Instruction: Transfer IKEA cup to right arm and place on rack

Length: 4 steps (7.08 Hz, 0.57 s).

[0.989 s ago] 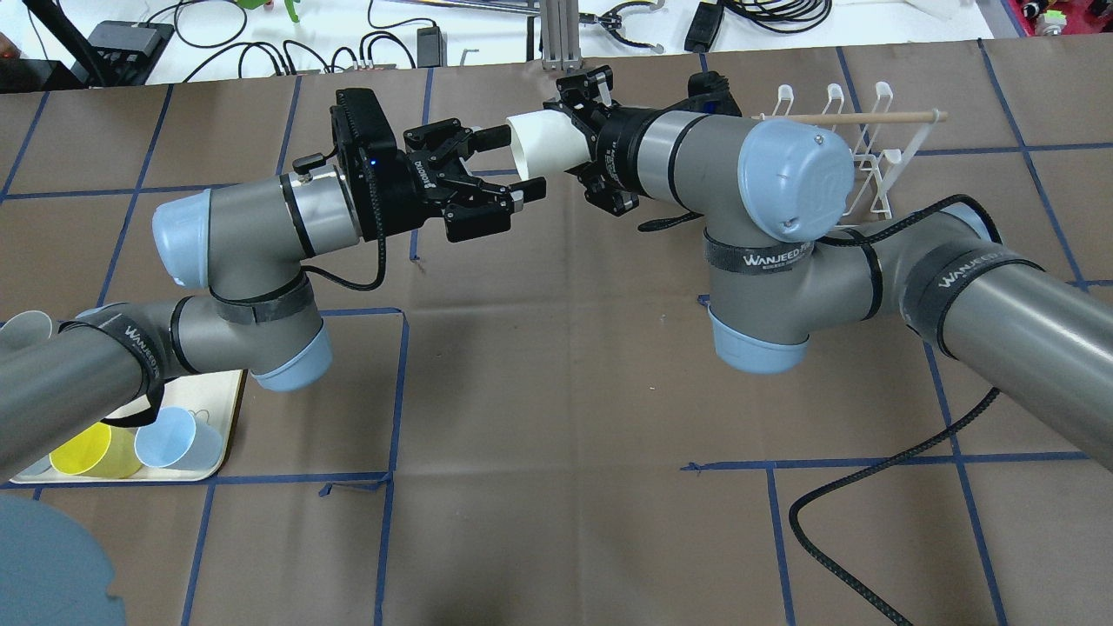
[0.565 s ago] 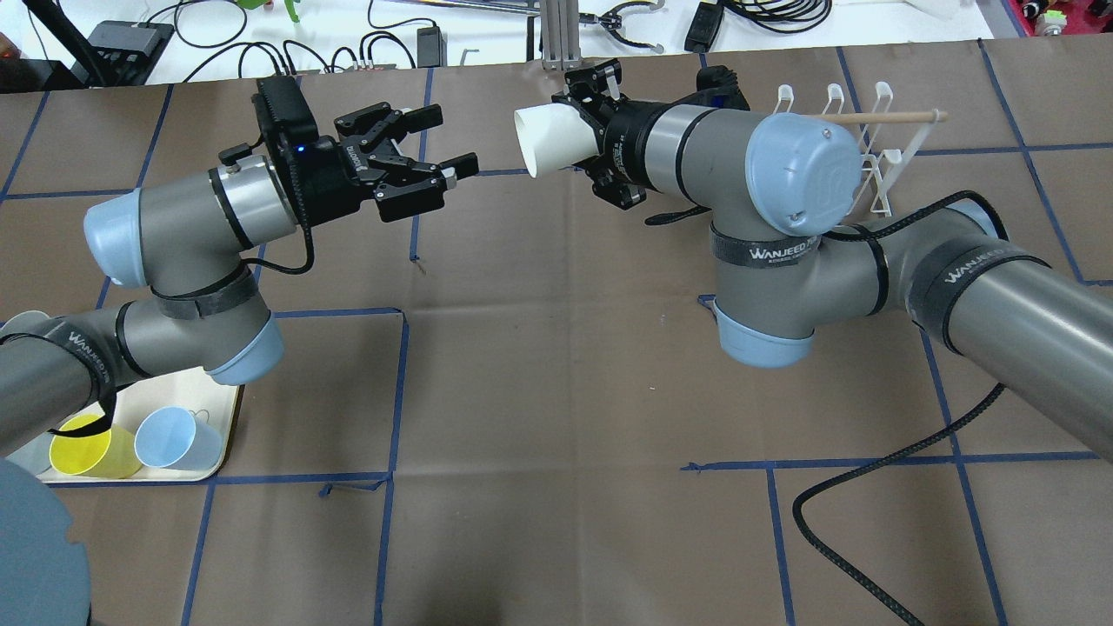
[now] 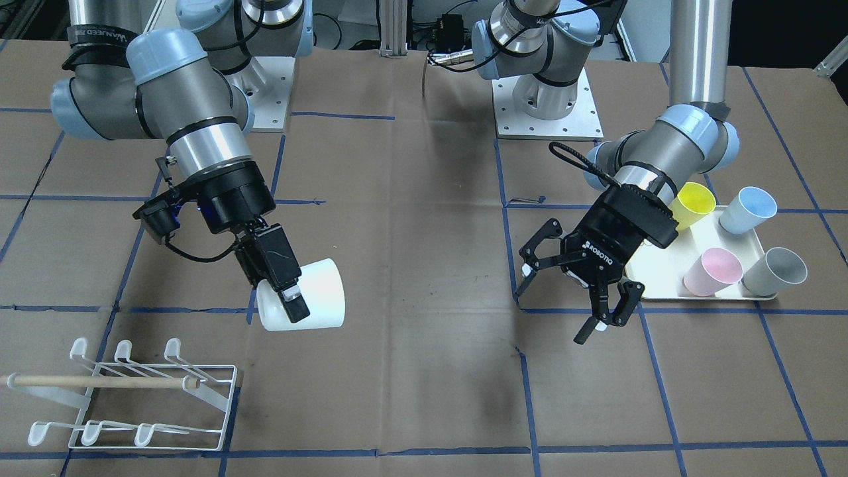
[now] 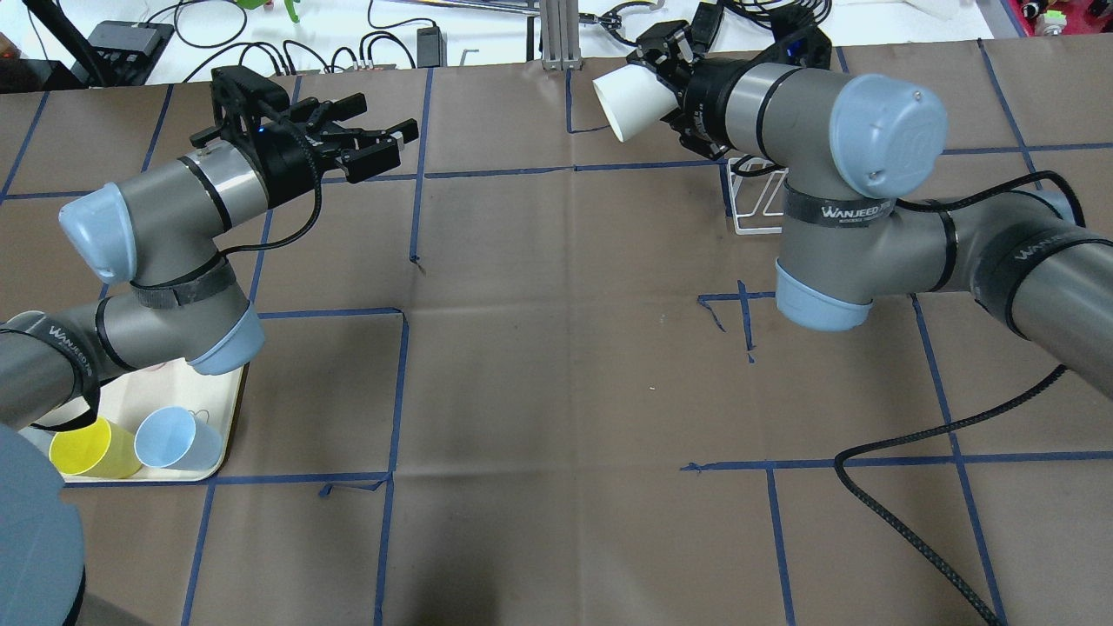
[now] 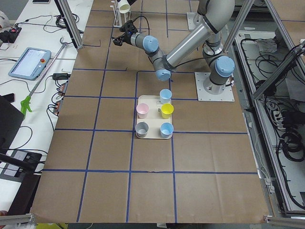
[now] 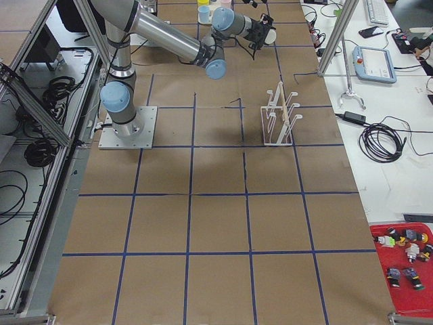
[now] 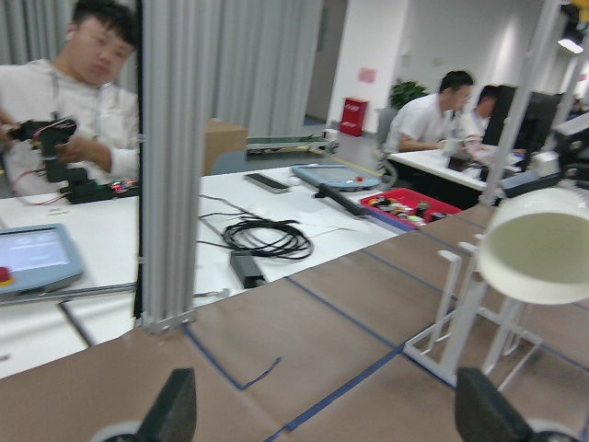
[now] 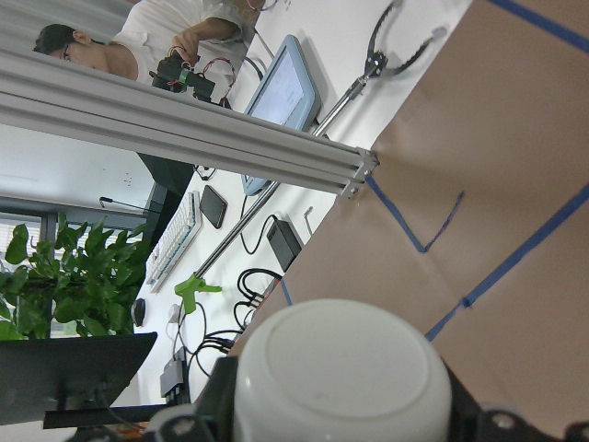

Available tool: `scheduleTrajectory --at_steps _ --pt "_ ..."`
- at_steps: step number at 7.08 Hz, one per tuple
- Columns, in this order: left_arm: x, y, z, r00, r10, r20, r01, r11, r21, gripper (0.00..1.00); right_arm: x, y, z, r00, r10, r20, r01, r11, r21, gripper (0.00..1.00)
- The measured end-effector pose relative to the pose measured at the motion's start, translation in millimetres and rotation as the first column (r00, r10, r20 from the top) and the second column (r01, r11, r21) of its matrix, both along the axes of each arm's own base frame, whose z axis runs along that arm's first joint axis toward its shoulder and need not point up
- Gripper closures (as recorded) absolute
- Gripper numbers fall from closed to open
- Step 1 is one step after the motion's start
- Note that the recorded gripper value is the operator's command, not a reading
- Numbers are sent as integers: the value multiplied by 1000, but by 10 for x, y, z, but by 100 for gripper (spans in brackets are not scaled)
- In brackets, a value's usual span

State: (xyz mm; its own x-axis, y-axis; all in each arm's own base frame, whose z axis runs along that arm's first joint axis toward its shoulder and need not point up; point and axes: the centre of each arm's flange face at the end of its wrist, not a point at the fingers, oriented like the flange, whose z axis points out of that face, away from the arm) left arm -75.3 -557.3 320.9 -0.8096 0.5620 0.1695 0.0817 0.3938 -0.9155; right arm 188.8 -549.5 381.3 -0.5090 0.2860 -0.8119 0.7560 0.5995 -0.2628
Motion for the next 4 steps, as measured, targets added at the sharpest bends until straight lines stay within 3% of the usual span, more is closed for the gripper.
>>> scheduleTrajectory --at_steps 1,2,3,4 --pt "-68 -163 27 994 86 65 -92 992 90 1 -199 -78 -10 988 39 -147 -49 997 -66 68" --pt "-220 -323 87 975 151 165 -181 966 185 1 -420 -188 -12 950 52 -308 -93 989 -118 69" --pt "-429 -440 158 944 186 271 -265 920 289 1 -600 -327 15 890 54 -454 -138 978 -156 69" --pt "-618 -485 274 911 195 364 -343 848 404 1 -721 -480 57 813 49 -581 -186 966 -178 69"
